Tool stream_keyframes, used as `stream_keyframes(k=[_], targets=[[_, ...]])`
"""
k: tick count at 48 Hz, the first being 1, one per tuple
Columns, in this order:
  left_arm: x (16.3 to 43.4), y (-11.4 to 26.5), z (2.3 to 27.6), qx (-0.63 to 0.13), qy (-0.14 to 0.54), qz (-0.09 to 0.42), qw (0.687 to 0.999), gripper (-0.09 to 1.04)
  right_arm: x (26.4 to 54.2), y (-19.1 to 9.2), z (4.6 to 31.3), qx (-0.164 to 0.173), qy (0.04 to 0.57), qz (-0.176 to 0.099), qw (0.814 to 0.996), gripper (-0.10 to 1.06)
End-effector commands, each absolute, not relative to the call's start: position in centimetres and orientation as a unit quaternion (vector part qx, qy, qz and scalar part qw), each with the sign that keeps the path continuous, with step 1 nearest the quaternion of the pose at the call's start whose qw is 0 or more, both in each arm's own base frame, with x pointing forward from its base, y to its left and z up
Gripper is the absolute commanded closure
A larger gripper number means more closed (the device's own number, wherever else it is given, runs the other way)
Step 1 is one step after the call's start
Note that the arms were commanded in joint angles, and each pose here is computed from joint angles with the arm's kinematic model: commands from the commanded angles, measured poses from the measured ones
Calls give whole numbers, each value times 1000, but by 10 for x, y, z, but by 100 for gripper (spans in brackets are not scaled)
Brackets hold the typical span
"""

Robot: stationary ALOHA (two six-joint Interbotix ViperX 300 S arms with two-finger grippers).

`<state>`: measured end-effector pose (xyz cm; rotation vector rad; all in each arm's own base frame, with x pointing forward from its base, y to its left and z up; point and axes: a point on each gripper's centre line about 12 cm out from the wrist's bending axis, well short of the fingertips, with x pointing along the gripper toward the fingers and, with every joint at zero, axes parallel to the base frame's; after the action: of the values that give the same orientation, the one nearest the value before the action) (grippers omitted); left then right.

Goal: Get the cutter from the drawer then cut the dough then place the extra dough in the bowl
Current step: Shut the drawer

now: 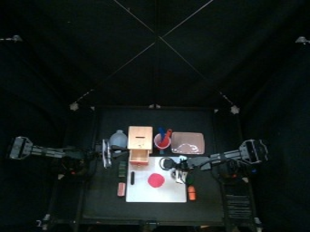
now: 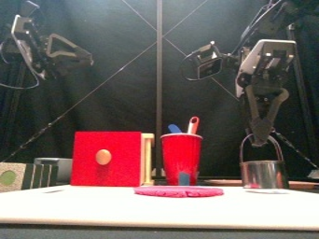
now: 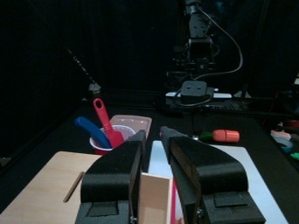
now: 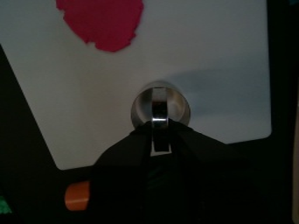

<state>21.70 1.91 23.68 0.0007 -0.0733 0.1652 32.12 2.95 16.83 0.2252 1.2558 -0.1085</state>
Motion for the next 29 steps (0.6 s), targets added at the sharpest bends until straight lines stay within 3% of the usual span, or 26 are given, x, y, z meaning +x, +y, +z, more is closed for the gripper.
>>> stream_keyframes(k=[1,9,15,22,29], targets=[[220,22,242,-1,-45,91,995,30,328,33,183,109,565,-44,816,20],[220,25,237,-8,-35,100,994,30,330,33,185,110,560,-43,820,2],[223,33,239,-11,-35,118,992,30,343,31,199,98,535,-41,838,1],[227,60,240,-38,-28,182,982,30,372,21,219,71,483,-45,872,2],[224,108,235,-153,-17,309,938,30,397,17,217,27,467,-47,883,9]])
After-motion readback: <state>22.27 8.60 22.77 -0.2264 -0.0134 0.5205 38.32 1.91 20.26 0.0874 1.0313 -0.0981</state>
